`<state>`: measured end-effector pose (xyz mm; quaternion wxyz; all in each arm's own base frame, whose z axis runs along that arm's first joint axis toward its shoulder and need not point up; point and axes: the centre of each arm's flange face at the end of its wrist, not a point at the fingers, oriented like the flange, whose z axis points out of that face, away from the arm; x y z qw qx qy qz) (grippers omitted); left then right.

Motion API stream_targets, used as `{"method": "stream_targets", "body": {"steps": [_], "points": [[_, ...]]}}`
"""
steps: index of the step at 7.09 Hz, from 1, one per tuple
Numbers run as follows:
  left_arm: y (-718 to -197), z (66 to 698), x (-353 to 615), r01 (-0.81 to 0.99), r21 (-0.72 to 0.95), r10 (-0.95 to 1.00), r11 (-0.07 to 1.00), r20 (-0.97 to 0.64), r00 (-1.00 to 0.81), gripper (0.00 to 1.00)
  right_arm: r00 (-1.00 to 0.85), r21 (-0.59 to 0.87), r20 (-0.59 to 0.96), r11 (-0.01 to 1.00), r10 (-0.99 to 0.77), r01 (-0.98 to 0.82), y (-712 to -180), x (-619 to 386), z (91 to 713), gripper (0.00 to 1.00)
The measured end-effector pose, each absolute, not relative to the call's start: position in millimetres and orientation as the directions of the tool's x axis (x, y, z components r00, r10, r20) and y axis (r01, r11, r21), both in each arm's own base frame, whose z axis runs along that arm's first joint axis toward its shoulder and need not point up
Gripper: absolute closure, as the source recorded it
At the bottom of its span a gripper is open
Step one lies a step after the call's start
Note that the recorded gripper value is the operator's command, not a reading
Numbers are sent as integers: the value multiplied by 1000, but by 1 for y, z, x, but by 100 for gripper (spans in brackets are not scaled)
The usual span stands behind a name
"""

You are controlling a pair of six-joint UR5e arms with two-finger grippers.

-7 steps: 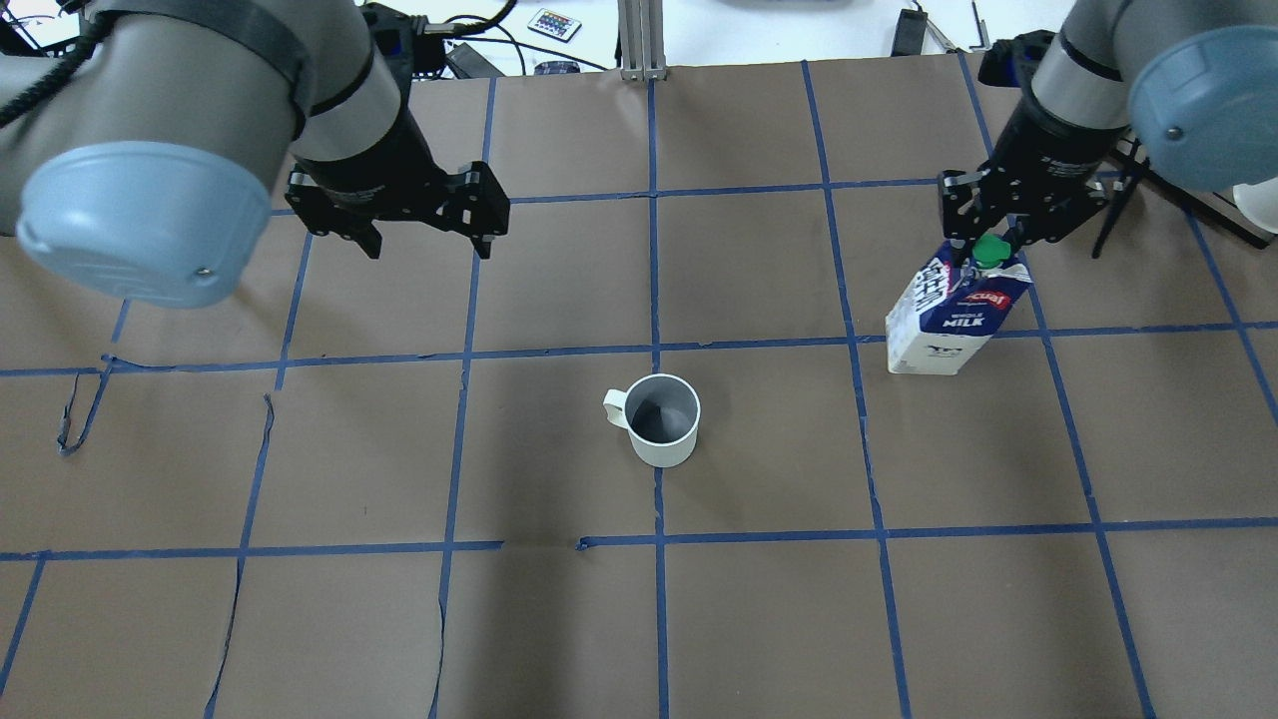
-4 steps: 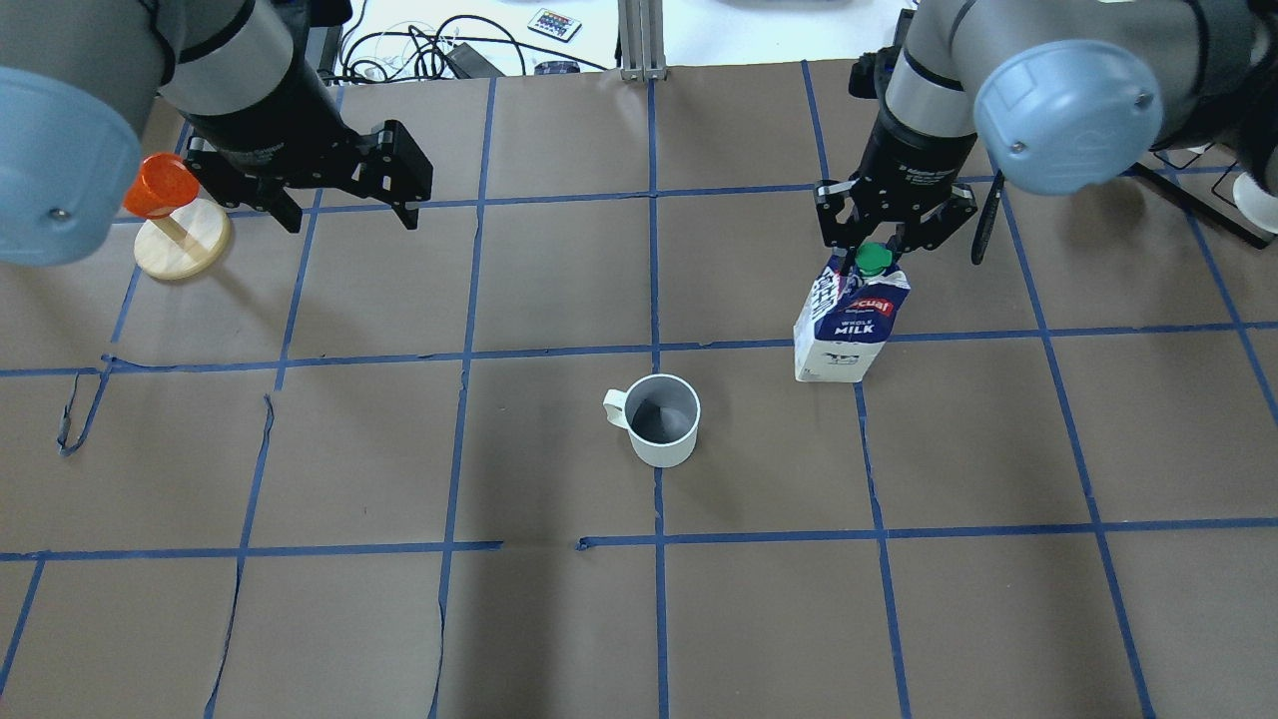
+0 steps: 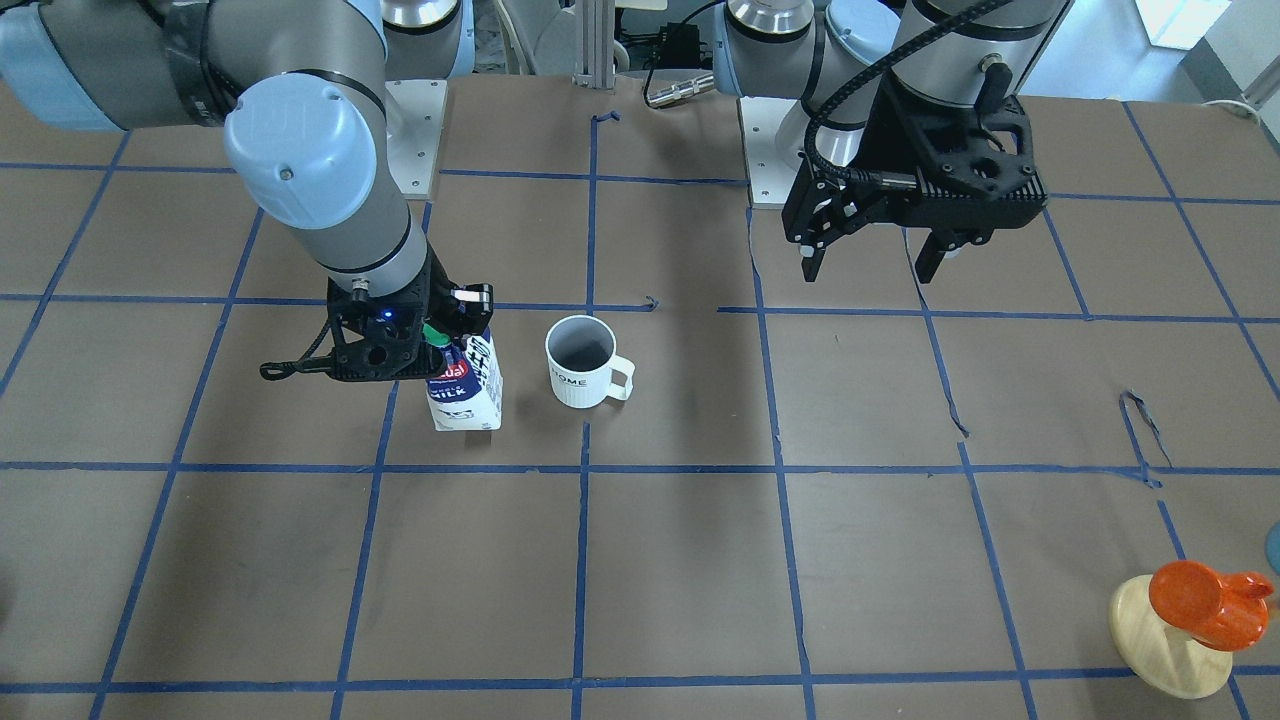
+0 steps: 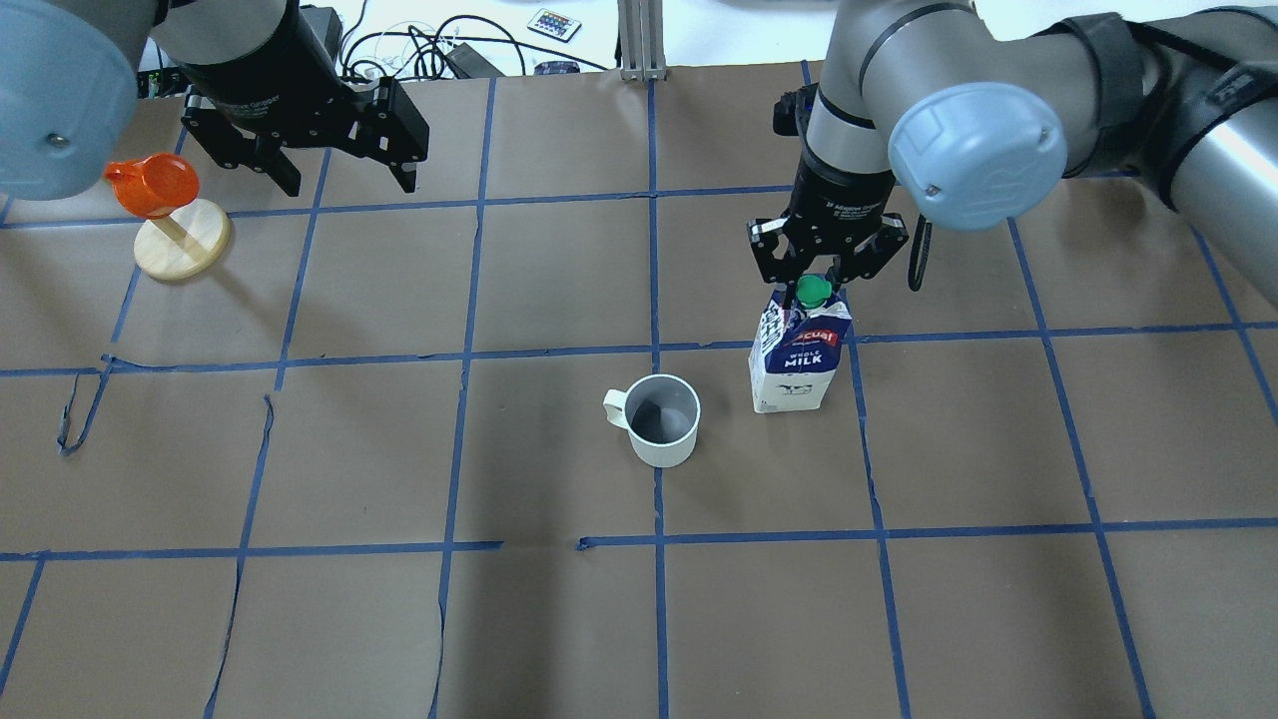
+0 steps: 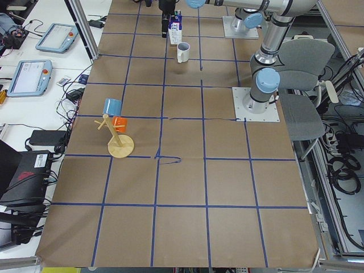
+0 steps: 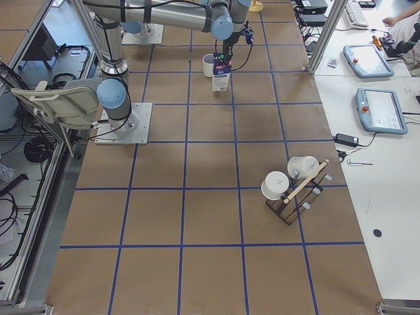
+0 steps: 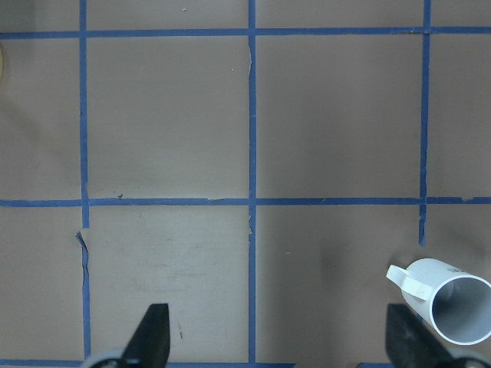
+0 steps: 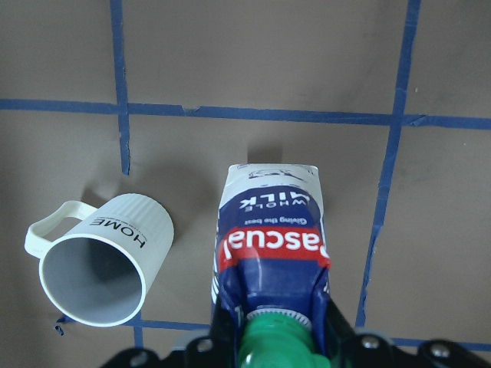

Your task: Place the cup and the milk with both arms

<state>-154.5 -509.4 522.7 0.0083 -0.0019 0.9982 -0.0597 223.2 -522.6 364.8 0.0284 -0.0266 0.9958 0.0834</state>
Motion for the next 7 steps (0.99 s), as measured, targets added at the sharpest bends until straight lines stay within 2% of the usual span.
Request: {"method": "stream_targets", "body": {"steps": [4,5,6,7], "points": [[-508,524,-153,-6,-121,-8,993,-17,-1000,0,-995,173,-102,984,-19,-37,-518,237,356,76],[-508,524,-152,-6,-121,-8,993,-18,-1000,0,-995,161,-102,987,-11,-28,-519,246,353,72],[-508,525,-151,-7,-122,-9,993,-18,-1000,0,-995,156,-100,988,-4,-20,-517,256,350,63],[-507,526,-151,-7,-124,-10,992,-18,-1000,0,-995,154,-98,988,-1,-16,-517,261,348,29]]}}
